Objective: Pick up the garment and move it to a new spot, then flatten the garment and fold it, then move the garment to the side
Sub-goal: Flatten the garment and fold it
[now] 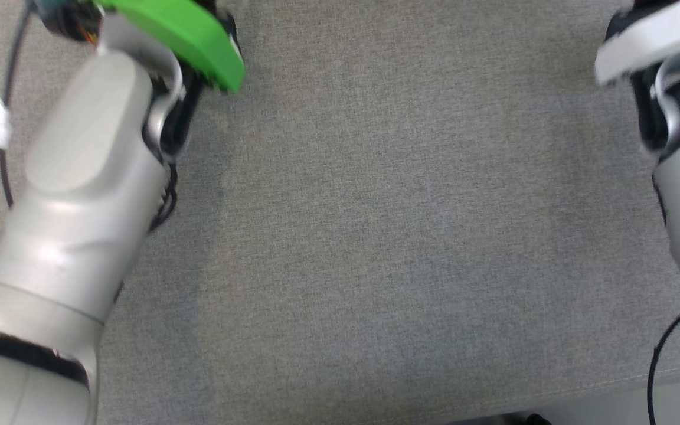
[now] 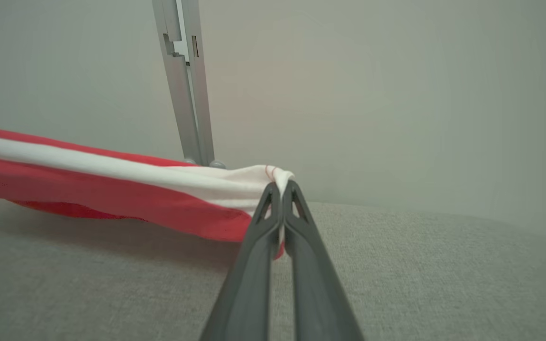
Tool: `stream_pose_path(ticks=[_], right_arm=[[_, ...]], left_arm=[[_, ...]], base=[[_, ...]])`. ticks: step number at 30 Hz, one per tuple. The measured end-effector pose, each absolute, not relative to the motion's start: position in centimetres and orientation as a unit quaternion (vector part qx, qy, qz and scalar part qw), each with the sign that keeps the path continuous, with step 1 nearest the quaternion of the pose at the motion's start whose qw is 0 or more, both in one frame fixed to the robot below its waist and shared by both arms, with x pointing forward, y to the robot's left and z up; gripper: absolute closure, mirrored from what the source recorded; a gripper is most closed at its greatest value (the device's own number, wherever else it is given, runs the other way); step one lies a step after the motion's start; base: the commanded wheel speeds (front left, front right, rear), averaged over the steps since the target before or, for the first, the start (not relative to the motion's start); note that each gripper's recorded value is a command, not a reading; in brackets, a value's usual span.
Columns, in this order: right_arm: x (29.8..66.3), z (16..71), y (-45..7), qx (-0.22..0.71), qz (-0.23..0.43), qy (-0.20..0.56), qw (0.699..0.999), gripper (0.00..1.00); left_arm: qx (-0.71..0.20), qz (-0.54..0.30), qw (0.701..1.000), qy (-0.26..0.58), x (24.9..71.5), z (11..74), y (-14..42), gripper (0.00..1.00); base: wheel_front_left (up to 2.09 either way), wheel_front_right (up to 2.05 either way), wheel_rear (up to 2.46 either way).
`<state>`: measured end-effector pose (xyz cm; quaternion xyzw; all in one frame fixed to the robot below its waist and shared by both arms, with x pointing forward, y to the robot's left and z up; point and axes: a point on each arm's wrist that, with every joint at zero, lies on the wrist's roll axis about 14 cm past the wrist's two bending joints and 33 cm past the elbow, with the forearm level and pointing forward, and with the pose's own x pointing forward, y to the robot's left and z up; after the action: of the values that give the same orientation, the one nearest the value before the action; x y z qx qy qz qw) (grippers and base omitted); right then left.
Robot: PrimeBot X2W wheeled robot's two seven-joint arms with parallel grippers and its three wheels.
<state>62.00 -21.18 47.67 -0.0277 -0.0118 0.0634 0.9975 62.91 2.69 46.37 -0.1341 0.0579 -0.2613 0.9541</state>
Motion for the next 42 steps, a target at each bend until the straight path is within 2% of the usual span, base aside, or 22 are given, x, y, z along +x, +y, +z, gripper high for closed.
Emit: stream_pose_path(ticks=[4,8,18,22,27,31,35,42], right_arm=[[56.7,43.4,-21.1,-0.034,0.084,0.047,0.995,1.0],[51.1,42.4,-22.0,-0.027,0.087,0.069,0.993,1.0],[34.3,41.1,-24.6,0.012,0.035,0.139,0.99,1.0],[30.3,41.9,-25.0,0.042,0.004,0.138,0.99,1.0],[33.0,44.5,-23.5,0.035,0.042,0.101,0.993,1.0],[38.6,47.7,-21.9,0.019,0.086,0.05,0.995,1.0],[44.2,49.3,-19.8,-0.006,0.131,0.037,0.991,1.0],[53.0,48.0,-17.8,-0.033,0.159,0.053,0.985,1.0]], left_arm=[[-0.185,-0.242,0.945,0.12,57.4,41.5,3.2,1.0],[-0.225,-0.222,0.934,0.167,50.8,38.6,4.1,1.0],[-0.3,-0.161,0.904,0.259,32.8,37.8,4.4,1.0],[-0.302,-0.173,0.903,0.251,30.1,40.7,3.8,1.0],[-0.284,-0.199,0.912,0.219,30.9,43.9,3.7,1.0],[-0.261,-0.226,0.92,0.185,34.4,46.8,3.2,1.0],[-0.252,-0.24,0.925,0.151,38.6,49.4,2.4,1.0],[-0.245,-0.202,0.929,0.189,44.9,46.2,2.6,1.0]], base=[[0.0,0.0,0.0],[0.0,0.0,0.0],[0.0,0.0,0.0],[0.0,0.0,0.0],[0.0,0.0,0.0],[0.0,0.0,0.0],[0.0,0.0,0.0],[0.0,0.0,0.0]])
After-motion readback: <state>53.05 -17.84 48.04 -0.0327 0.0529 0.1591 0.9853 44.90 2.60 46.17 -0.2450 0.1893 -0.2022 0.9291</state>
